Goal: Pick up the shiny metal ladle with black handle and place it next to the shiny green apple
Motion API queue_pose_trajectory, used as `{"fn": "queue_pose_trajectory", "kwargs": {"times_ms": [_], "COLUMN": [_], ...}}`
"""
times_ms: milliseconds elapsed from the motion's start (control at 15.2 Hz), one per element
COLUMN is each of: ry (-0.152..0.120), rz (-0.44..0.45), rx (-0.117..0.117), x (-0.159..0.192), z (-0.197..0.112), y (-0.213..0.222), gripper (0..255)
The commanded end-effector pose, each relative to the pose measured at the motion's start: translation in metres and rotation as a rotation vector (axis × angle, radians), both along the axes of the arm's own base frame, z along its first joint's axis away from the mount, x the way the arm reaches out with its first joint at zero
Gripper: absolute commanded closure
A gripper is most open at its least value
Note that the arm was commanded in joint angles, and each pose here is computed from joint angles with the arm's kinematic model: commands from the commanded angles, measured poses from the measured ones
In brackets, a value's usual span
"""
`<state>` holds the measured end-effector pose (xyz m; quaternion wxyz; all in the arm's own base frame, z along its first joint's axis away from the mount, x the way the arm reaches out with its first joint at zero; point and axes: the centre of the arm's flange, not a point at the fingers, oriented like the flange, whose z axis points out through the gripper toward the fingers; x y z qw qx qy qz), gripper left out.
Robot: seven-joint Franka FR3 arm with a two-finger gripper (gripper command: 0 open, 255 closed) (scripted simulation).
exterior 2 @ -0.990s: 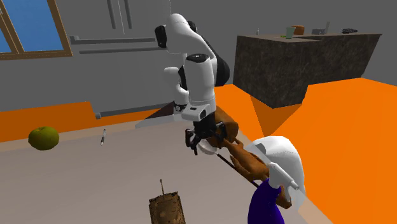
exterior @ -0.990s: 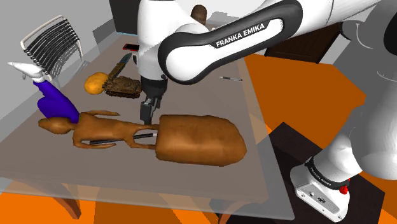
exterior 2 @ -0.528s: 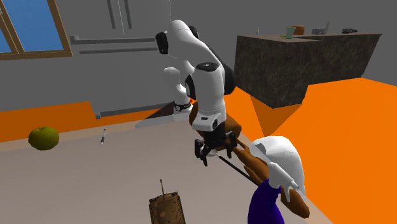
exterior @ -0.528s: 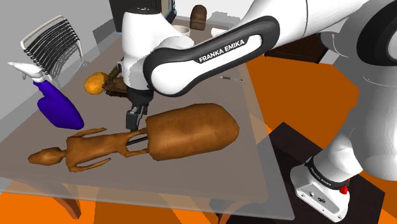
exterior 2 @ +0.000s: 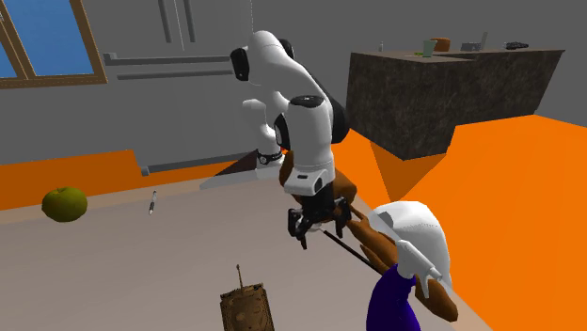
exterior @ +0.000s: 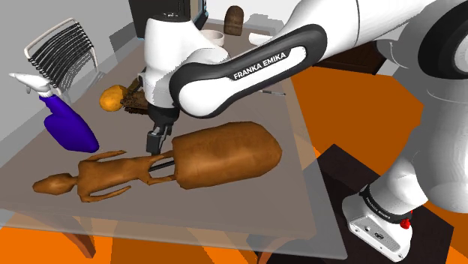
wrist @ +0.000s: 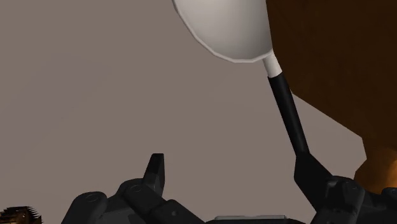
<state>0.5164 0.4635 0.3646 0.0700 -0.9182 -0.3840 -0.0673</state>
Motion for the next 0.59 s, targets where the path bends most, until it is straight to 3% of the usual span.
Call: {"fn": "queue_pose_trajectory", "kwargs": {"times_ms": [0, 132, 198, 528], "ry": [0.06, 0.06, 0.061, 0.061], "rz": [0.019, 0.019, 0.02, 0.018], "rx": [-0.036, -0.036, -0.037, -0.039], "x": [-0.01, -0.01, -0.004, -0.006], "z": [-0.031, -0.031, -0.036, -0.039], "y": [0.003, 0.003, 0.0, 0.008], "gripper": [0, 0, 255, 255]}}
